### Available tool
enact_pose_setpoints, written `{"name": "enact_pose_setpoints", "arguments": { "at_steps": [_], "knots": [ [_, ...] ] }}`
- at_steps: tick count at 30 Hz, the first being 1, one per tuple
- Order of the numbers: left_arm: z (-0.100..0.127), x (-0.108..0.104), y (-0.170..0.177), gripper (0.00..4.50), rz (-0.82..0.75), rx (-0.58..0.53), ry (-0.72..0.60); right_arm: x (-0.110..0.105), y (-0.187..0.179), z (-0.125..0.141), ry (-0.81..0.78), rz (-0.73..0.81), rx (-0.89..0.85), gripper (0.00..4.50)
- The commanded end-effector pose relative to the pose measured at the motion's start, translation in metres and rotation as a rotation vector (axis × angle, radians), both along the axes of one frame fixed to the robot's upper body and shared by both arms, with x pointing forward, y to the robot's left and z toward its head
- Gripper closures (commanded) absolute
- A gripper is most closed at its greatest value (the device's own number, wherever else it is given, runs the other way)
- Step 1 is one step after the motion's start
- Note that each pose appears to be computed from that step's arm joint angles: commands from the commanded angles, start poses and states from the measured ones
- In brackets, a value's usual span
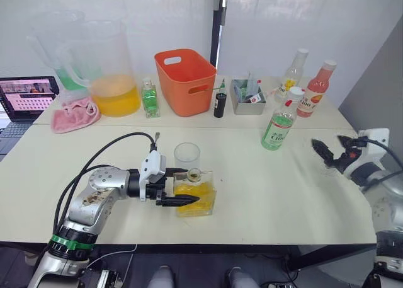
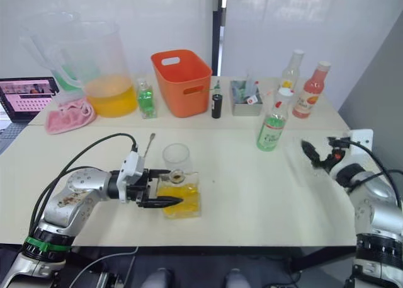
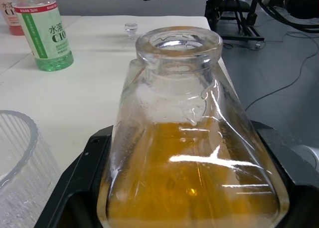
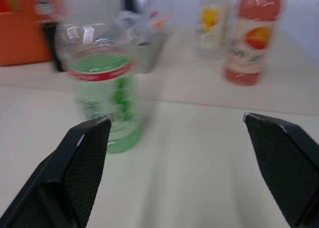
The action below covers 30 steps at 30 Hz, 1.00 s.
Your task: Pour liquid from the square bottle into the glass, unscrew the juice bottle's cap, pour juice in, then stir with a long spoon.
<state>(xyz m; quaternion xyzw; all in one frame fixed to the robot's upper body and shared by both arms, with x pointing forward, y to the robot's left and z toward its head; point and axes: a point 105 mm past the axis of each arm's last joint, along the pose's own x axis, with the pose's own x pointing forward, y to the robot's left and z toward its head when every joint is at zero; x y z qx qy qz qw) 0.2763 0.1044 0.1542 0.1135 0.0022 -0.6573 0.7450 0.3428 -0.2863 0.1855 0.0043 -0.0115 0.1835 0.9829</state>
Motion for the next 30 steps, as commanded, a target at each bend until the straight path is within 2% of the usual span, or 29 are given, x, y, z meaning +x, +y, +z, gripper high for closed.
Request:
{"name": "enact_pose_setpoints", "arguments": {
  "at_steps": [1,3,8,10,14,25,30],
  "knots": [
    [0.011,-0.008,-0.003,1.70,-0.026,-0.031,-0.028,-0.014,0.039,0.033,-0.020,0.214,-0.005,0.02],
    [0.016,-0.011,-0.003,1.70,-0.024,-0.033,-0.032,-0.016,0.058,0.040,-0.007,0.291,-0.033,0.02],
    [0.028,-0.013,0.005,1.70,0.020,-0.036,-0.046,-0.037,0.105,0.044,0.030,0.528,-0.092,0.02],
    [0.031,-0.013,0.008,1.70,0.038,-0.036,-0.049,-0.042,0.114,0.045,0.035,0.577,-0.105,0.02],
    [0.042,-0.025,0.022,1.70,0.096,-0.034,-0.044,-0.069,0.140,0.046,0.062,0.796,-0.140,0.02],
    [0.058,-0.045,0.065,1.70,0.267,-0.028,0.012,-0.083,0.151,0.044,0.084,0.953,-0.174,0.02],
    [0.063,-0.053,0.103,1.70,0.368,0.043,0.025,-0.074,0.151,0.037,0.089,0.979,-0.171,0.02]
  ]
}}
